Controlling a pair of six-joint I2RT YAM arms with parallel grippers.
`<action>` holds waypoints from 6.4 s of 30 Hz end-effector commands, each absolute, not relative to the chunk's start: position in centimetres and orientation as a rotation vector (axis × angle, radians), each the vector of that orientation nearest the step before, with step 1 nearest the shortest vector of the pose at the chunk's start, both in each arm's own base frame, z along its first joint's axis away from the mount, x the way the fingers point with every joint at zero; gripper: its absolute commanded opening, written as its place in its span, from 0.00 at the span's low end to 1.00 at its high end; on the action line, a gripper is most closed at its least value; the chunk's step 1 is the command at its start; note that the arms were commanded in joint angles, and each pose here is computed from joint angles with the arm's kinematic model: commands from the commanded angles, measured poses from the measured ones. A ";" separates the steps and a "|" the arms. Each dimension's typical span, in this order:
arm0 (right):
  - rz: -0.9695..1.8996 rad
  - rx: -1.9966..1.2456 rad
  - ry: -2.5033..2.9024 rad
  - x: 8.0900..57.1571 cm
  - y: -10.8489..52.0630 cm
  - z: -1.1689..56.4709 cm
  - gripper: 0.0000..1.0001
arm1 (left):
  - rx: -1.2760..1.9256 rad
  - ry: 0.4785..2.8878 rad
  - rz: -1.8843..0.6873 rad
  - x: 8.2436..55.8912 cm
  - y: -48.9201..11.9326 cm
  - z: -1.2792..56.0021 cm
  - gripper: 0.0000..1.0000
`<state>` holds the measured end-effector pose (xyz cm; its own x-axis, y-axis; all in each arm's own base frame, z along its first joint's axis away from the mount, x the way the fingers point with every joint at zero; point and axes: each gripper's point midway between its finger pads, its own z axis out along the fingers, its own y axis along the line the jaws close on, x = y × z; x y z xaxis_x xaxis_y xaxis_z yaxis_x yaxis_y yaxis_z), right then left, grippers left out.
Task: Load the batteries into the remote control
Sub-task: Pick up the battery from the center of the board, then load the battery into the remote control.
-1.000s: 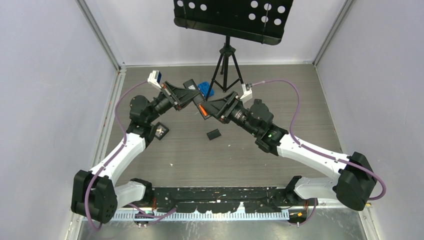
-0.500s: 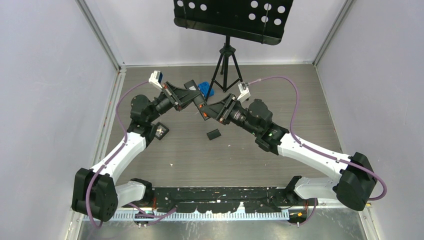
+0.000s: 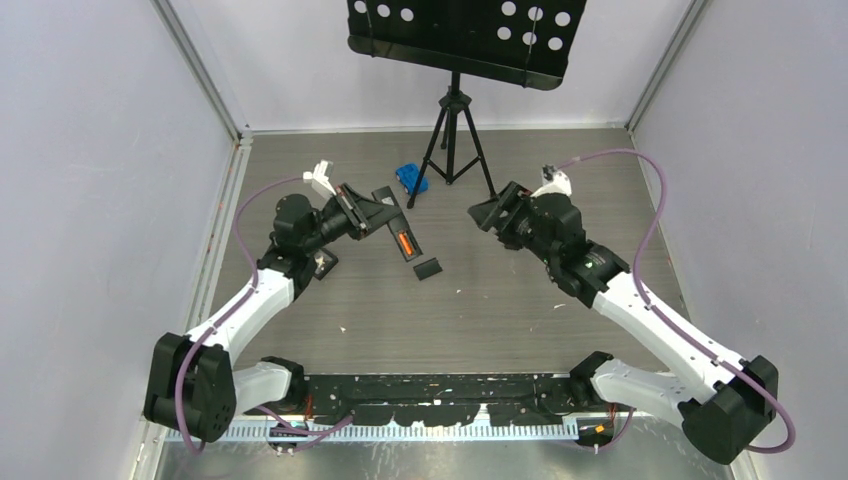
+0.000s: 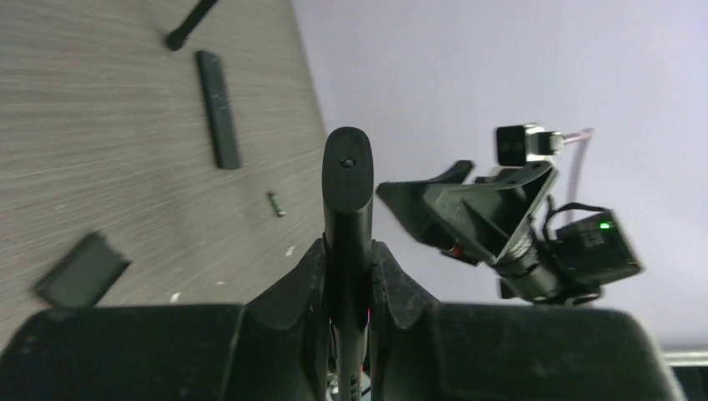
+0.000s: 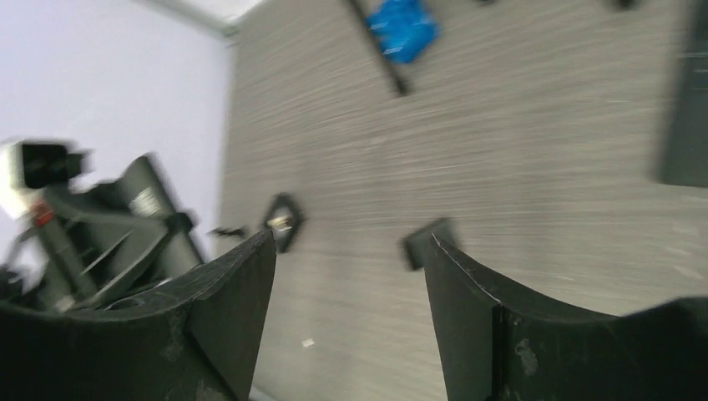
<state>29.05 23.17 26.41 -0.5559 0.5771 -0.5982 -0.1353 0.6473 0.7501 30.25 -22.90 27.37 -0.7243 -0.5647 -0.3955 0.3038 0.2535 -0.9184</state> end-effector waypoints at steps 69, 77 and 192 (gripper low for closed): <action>0.897 -0.212 2.159 22.3 30.3 25.0 0.05 | -0.136 2.103 -1.806 26.6 -27.0 21.7 0.00; 0.891 -0.252 2.200 22.1 32.2 24.5 0.07 | -0.125 2.089 -1.798 26.5 -27.0 22.0 0.00; 1.498 -0.133 1.758 18.1 32.9 30.9 0.62 | 0.157 1.815 -1.824 22.9 -26.2 33.0 0.00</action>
<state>18.41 32.56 29.68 -0.7062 0.4724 -0.5274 -0.4582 0.2631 0.8490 24.43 -26.15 29.91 -0.8729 -0.3494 -0.3406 0.3237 0.1078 -0.9400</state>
